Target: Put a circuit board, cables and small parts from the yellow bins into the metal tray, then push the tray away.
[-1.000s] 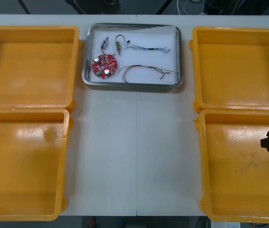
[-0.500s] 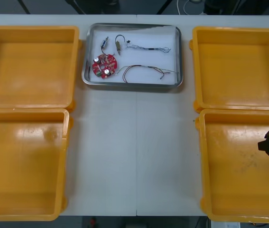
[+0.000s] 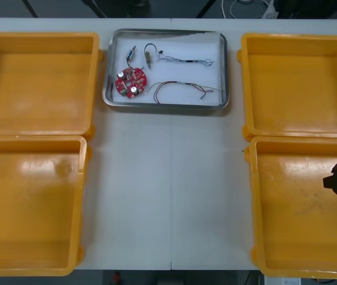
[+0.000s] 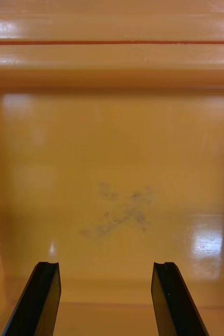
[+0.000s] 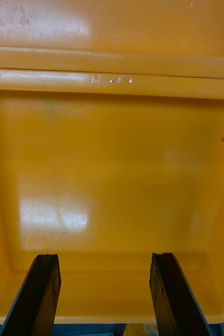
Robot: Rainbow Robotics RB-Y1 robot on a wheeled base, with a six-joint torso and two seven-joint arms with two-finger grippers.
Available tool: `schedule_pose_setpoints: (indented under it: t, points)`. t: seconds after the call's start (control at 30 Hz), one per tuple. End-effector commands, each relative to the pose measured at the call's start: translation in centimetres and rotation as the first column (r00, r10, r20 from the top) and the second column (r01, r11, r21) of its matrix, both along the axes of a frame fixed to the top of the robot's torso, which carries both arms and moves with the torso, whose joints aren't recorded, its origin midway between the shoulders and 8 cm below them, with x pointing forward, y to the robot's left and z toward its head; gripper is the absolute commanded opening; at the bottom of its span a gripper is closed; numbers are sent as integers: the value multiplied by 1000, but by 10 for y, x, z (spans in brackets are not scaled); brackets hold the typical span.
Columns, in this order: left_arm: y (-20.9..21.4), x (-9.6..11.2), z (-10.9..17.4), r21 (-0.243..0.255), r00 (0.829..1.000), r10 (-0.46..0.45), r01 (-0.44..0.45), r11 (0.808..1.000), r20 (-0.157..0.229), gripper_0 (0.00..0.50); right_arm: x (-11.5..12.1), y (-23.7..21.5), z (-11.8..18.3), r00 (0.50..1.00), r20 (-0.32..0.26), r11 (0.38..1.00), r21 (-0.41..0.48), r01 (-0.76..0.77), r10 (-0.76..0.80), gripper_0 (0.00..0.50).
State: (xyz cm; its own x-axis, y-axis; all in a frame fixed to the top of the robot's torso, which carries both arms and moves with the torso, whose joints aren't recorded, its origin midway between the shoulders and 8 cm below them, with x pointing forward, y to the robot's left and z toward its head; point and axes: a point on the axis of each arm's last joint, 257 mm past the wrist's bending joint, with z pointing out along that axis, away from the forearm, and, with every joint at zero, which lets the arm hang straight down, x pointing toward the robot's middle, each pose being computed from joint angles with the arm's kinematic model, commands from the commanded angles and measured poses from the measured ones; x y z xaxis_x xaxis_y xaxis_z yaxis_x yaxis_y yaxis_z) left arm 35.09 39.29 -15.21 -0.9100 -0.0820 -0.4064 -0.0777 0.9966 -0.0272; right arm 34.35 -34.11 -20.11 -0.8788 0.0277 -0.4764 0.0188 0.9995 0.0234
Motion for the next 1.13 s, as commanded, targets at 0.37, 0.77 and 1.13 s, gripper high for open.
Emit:
schedule_pose_setpoints:
  t: [0.37, 0.77, 1.13]
  points:
    - [3, -1, 6, 52, 996, -89, 88, 995, 20, 500, 0, -11, 8, 999, 9, 999, -13, 38, -38, 500]
    - [3, -1, 6, 52, 996, -89, 88, 995, 20, 500, 0, -11, 8, 999, 9, 999, -13, 38, -38, 500]
    - [3, -1, 6, 52, 996, -89, 88, 995, 20, 500, 0, -11, 8, 999, 9, 999, -13, 38, -38, 500]
